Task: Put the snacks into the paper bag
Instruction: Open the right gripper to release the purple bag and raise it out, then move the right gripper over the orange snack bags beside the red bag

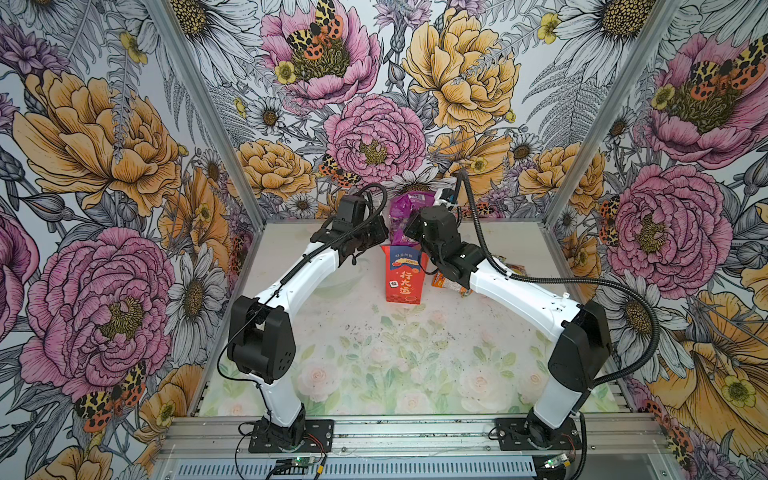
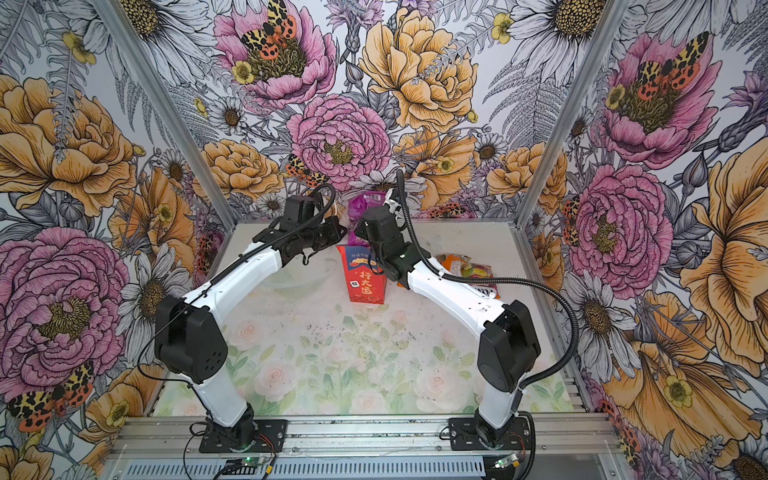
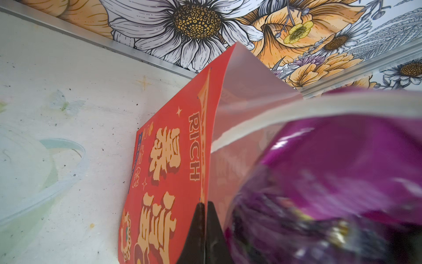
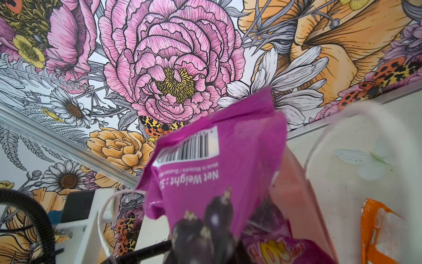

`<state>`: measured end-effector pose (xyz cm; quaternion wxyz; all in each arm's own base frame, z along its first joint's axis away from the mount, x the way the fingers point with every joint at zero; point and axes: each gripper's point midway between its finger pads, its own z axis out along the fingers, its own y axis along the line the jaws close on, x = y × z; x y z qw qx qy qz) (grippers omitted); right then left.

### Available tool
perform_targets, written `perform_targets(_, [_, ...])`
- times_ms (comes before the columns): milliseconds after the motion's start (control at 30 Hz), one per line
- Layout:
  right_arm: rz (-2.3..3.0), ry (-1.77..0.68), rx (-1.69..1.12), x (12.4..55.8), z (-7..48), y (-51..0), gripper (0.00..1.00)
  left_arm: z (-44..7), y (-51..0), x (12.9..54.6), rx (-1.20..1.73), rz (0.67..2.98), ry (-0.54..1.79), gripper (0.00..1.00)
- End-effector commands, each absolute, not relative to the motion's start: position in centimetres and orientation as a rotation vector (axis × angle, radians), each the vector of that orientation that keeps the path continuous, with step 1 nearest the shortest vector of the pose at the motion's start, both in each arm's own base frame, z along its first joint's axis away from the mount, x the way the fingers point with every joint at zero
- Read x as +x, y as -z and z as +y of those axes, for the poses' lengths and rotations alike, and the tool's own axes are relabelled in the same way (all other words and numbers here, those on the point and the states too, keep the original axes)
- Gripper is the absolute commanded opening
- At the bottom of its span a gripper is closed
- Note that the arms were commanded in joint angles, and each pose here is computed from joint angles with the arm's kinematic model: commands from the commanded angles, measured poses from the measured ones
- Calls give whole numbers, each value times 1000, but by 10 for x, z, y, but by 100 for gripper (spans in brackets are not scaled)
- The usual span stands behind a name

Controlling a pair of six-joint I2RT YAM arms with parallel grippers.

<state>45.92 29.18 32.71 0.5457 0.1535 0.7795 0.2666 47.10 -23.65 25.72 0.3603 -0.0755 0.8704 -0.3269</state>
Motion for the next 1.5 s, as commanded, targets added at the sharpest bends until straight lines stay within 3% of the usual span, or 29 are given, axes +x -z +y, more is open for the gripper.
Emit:
perform_targets(0, [1715, -699, 401, 459, 290, -374, 13, -235, -262, 465, -197, 2230, 832, 0])
perform_targets(500, [1706, -724, 375, 456, 294, -376, 14, -236, -259, 466, -199, 2234, 838, 0])
perform_targets(900, [1732, -760, 171, 449, 301, -395, 23, -235, -260, 467, -210, 2229, 839, 0])
perform_targets(1233, [1756, -850, -131, 432, 272, -415, 34, -233, -259, 468, -215, 2229, 844, 0])
perform_targets(1467, [1785, -869, -454, 396, 258, -415, 41, -233, -258, 469, -217, 2230, 846, 0])
